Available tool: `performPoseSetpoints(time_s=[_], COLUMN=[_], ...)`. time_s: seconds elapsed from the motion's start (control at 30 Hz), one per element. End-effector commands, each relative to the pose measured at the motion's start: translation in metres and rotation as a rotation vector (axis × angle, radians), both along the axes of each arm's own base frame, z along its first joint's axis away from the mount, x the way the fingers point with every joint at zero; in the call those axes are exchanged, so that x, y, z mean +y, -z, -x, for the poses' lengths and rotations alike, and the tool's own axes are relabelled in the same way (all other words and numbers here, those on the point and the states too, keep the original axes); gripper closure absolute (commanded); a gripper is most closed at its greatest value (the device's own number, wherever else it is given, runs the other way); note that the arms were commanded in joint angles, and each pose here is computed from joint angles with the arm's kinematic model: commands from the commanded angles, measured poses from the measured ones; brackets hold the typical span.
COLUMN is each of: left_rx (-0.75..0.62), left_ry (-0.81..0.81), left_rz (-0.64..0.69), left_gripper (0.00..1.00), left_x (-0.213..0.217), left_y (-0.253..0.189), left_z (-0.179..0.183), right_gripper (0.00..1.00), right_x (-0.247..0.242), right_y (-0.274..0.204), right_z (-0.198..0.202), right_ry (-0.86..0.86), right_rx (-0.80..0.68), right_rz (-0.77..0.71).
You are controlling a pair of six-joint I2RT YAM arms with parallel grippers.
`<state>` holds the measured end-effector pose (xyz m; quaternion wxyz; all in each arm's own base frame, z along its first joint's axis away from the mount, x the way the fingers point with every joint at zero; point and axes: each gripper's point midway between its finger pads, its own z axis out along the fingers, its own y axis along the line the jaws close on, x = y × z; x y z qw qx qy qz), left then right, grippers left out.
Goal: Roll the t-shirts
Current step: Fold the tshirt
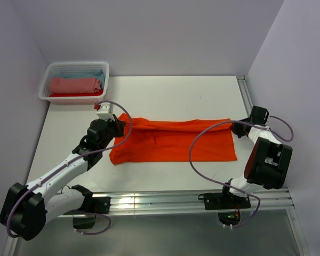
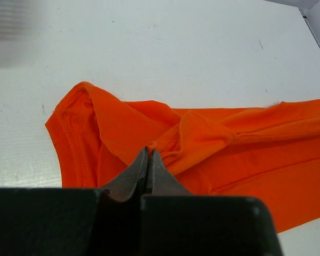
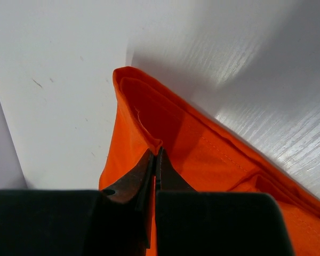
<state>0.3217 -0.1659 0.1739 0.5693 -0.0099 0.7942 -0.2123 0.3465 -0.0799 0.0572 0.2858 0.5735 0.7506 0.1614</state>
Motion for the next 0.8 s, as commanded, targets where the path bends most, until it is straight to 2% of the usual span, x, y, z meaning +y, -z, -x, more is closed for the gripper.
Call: performPoseSetpoints(time_s=[0.0, 0.43, 0.63, 0.77], left_rx=[-0.026, 0.038, 0.118, 0.191], left_ry=[-0.014, -0.026, -0.005, -0.022], left_rz=[0.026, 0.042, 0.054, 0.046], left_gripper=[1.0, 1.0, 0.98, 0.92], left_x=[0.002, 0.007, 0.003, 0.004], left_y=[-0.011, 0.018, 0.043, 0.063], left_z=[0.002, 0.017, 0.027, 0.03], right_gripper=[1.0, 1.0, 0.99, 0.81], right_x=[-0.006, -0.003, -0.003, -0.005], right_y=[-0.01, 0.021, 0.029, 0.031], right_z=[0.001, 0.015, 0.014, 0.016], right_ry=[0.005, 0.025, 0.03, 0.037], right_rx=[-0.034, 0.012, 0.027, 0.035], right_rz=[0.036, 0.009, -0.003, 0.006])
